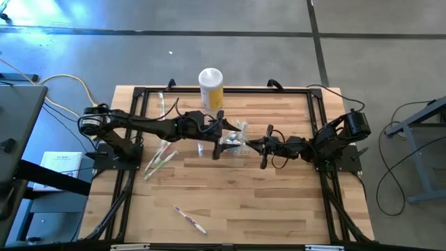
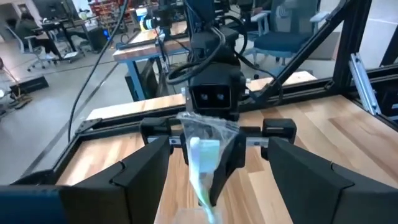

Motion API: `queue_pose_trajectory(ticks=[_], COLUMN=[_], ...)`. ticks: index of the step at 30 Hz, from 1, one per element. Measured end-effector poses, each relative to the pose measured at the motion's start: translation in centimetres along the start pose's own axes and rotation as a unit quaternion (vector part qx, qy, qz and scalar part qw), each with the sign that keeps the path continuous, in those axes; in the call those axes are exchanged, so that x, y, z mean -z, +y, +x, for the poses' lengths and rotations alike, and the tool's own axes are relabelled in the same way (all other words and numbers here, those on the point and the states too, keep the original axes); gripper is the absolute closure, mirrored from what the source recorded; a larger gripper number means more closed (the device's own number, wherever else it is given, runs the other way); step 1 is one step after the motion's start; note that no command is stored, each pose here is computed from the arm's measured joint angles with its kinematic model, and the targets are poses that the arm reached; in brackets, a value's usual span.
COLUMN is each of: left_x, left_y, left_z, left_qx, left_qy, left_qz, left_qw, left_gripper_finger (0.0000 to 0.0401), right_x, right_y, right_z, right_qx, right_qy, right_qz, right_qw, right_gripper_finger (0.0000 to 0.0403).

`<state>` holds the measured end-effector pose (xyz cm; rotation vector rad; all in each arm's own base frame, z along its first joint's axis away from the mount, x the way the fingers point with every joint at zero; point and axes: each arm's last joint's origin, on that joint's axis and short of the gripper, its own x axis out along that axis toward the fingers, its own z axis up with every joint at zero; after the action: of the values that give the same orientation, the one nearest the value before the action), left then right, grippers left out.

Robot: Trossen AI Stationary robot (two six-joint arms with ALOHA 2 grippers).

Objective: Pick & Place toothbrushing station
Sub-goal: Put the green toothbrush into the right section of the transparent organizer

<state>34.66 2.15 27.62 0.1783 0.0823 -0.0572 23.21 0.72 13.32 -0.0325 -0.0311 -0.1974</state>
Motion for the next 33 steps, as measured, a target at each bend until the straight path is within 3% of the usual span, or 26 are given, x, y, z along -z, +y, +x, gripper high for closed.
queue_pose_trajectory(ticks=[16, 20, 31, 33], left_x=[0.8, 0.6, 0.6, 0.7], left_y=[0.2, 0.2, 0.2, 0.2], left_z=[1.6, 1.7, 1.7, 1.7], left_qx=[-0.019, -0.019, -0.019, -0.018], left_qy=[-0.007, -0.009, -0.001, 0.005], left_qz=[-0.003, -0.003, 0.002, 0.009], left_qw=[1.000, 1.000, 1.000, 1.000], left_gripper_finger=[0.0151, 0.0194, 0.0374, 0.0389], right_x=[0.1, 0.1, 0.2, 0.3], right_y=[0.0, 0.0, 0.1, 0.1], right_z=[0.0, 0.0, 0.0, 0.0], right_qx=[-0.003, -0.004, -0.012, -0.013], right_qy=[0.006, 0.007, 0.010, 0.013], right_qz=[-0.005, -0.006, -0.006, -0.007], right_qw=[1.000, 1.000, 1.000, 1.000], right_gripper_finger=[0.0399, 0.0399, 0.0397, 0.0393])
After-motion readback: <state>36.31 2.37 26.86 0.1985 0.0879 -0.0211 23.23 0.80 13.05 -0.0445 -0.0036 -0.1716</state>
